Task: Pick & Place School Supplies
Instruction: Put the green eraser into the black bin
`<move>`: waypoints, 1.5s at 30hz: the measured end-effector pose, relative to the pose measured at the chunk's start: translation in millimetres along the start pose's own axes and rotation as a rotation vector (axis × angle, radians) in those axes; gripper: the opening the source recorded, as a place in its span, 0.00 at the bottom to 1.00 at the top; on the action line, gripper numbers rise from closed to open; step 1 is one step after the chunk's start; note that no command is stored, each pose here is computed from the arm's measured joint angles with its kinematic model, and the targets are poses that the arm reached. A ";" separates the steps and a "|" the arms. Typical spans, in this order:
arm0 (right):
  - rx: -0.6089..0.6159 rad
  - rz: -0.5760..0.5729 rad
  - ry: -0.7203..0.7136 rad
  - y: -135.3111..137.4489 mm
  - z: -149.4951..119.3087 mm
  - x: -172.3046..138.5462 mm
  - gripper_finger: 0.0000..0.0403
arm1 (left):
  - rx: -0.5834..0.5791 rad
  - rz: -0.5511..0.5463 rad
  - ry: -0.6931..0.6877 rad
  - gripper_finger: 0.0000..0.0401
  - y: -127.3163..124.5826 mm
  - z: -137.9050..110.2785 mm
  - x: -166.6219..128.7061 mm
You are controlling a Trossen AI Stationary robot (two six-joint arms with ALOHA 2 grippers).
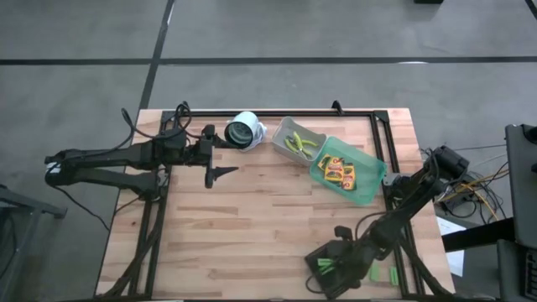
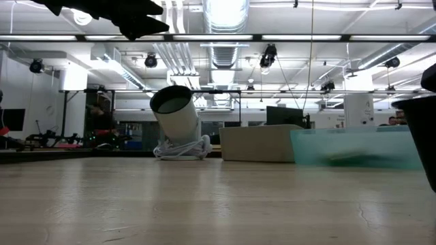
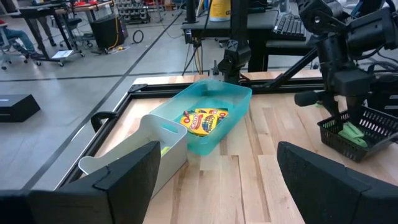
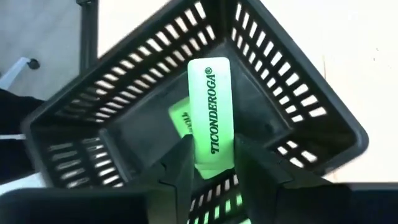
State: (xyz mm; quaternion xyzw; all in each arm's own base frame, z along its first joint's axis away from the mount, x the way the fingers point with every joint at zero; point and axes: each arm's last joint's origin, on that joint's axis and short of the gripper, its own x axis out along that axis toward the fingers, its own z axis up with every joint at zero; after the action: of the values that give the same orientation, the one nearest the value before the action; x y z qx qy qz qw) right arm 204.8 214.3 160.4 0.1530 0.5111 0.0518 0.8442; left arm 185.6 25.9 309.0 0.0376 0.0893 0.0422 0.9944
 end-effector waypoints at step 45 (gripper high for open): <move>0.762 -0.009 -0.075 8.9 -41.9 -76.7 0.34 | 0.000 0.000 0.000 0.82 0.0 0.0 0.0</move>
State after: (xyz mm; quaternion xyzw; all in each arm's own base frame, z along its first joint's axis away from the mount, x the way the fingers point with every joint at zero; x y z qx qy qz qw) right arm 132.4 212.6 210.1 0.4557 0.4629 -0.1512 0.7451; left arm 185.6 25.9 309.1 0.0378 0.0892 0.0422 0.9944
